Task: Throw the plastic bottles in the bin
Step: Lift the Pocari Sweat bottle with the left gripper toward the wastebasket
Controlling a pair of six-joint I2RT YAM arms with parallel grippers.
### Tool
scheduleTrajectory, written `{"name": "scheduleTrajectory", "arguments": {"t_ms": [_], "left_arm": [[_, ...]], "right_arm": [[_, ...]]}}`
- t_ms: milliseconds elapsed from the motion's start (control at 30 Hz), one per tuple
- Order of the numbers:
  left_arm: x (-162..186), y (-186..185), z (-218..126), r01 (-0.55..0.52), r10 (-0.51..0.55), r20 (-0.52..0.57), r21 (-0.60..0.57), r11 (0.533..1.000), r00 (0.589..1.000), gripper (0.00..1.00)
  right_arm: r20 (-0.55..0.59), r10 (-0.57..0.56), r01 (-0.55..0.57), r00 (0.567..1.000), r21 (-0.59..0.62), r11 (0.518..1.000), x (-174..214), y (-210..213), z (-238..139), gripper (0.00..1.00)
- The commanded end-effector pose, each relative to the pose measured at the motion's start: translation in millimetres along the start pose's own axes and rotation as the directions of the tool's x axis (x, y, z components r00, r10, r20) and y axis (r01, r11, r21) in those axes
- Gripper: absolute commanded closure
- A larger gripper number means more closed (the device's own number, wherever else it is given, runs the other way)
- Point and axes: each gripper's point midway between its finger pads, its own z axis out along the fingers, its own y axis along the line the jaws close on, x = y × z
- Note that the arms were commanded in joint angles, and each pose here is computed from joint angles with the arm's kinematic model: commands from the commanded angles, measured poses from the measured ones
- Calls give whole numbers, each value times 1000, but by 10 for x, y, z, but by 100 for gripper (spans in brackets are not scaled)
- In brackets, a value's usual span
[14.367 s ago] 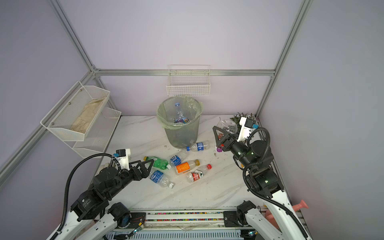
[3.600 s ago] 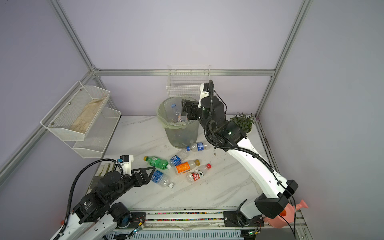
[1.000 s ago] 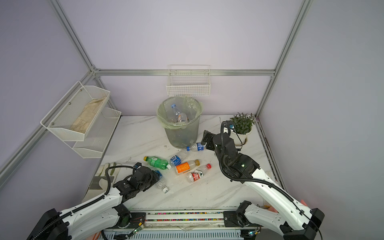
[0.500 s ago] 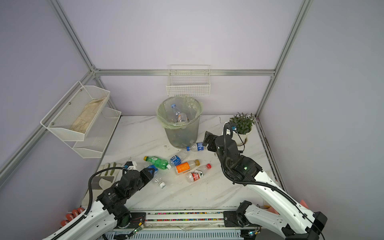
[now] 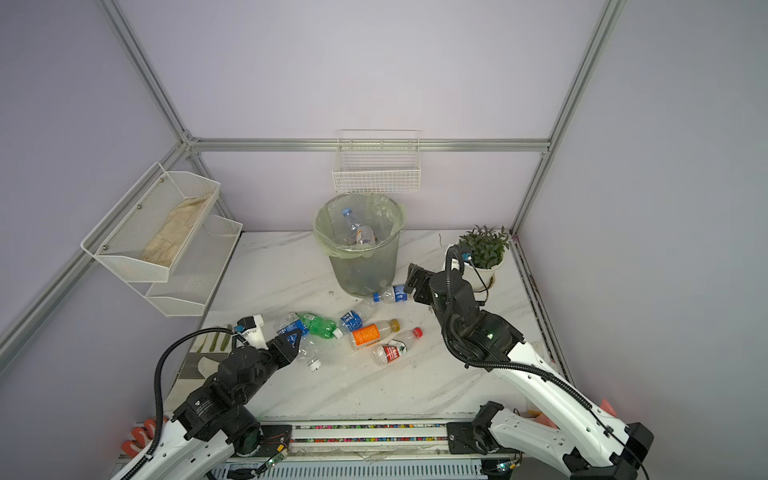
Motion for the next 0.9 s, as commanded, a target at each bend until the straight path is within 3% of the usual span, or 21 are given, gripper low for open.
{"name": "scheduleTrajectory", "arguments": {"t_ms": [0, 200, 533, 700, 867], "left_arm": [[-557, -713, -289, -97, 68, 138, 216, 972, 988, 100], [-664, -1090, -423, -198, 146, 171, 346, 917, 974, 100], [-965, -1487, -698, -325, 225, 271, 416, 850, 936, 100], [-1246, -1679, -851, -412, 275, 362, 385, 826, 891, 100], [-1630, -1905, -1058, -503, 310, 493, 326, 800, 813, 100]], "right_arm": [[-15, 2, -2, 1000, -2, 1000, 36, -5, 6, 3], [-10, 5, -5, 1000, 0, 1000, 46, -47, -25, 3], [-14, 2, -2, 1000, 5, 1000, 85, -86, -28, 3], [-30, -8, 8, 1000, -12, 1000, 110, -47, -19, 3], [-52, -11, 10, 999, -23, 1000, 167, -39, -11, 3]]}}
